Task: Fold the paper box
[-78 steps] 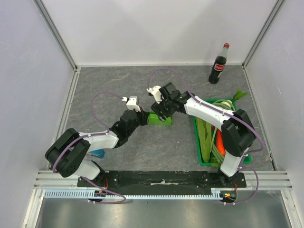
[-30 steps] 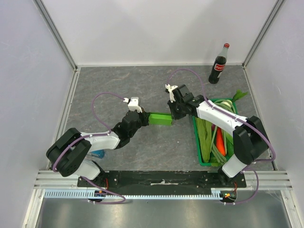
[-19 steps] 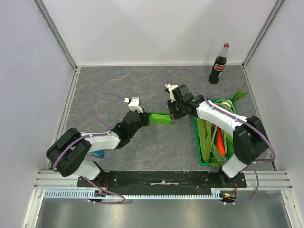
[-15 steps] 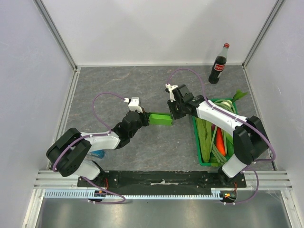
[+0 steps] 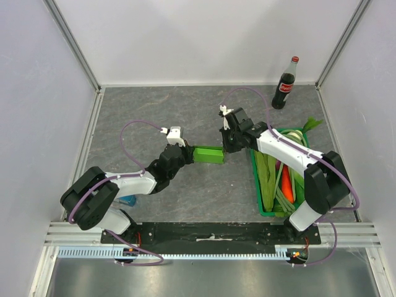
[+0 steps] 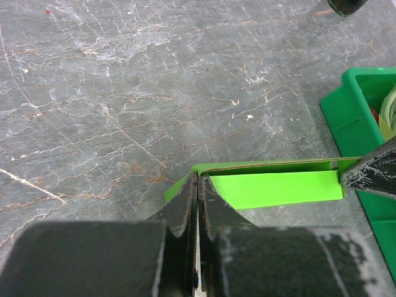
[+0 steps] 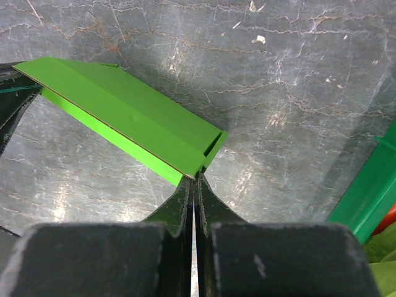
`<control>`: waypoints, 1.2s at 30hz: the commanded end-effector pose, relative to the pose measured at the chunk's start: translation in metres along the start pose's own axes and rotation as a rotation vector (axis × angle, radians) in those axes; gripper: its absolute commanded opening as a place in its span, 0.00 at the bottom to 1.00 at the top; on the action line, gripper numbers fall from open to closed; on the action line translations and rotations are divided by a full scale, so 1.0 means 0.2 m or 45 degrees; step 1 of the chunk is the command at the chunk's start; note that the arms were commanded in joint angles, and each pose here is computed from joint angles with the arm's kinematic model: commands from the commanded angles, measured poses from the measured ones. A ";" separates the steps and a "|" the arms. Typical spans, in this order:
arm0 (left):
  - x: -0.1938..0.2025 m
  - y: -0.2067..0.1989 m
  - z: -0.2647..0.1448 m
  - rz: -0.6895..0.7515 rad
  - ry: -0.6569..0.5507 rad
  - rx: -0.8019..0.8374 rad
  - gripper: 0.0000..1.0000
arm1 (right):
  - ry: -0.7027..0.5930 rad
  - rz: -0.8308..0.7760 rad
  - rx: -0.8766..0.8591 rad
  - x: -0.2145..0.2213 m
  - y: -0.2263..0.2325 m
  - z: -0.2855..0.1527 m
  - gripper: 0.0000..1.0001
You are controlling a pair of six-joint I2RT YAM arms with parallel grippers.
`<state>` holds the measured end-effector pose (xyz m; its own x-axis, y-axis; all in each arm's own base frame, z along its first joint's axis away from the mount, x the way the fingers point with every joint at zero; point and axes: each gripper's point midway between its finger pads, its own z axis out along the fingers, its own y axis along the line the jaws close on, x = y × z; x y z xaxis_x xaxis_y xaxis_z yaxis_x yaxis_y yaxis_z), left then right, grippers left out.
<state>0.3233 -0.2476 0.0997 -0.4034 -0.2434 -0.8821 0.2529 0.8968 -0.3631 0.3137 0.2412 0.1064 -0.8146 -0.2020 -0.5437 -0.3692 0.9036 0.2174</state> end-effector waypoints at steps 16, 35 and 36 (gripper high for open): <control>0.22 0.09 -0.05 0.115 0.187 -0.069 0.02 | -0.058 0.081 -0.096 -0.11 0.10 -0.08 0.29; 0.22 0.09 -0.04 0.120 0.188 -0.077 0.02 | -0.044 -0.010 -0.002 -0.12 0.02 -0.11 0.27; 0.22 0.09 -0.05 0.118 0.185 -0.075 0.02 | -0.043 -0.010 0.001 -0.12 0.02 -0.10 0.26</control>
<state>0.3221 -0.2487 0.0998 -0.3998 -0.2408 -0.8844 0.2500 0.8996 -0.3580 0.3118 0.2394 0.1141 -0.8330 -0.1948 -0.5179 -0.3538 0.9071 0.2279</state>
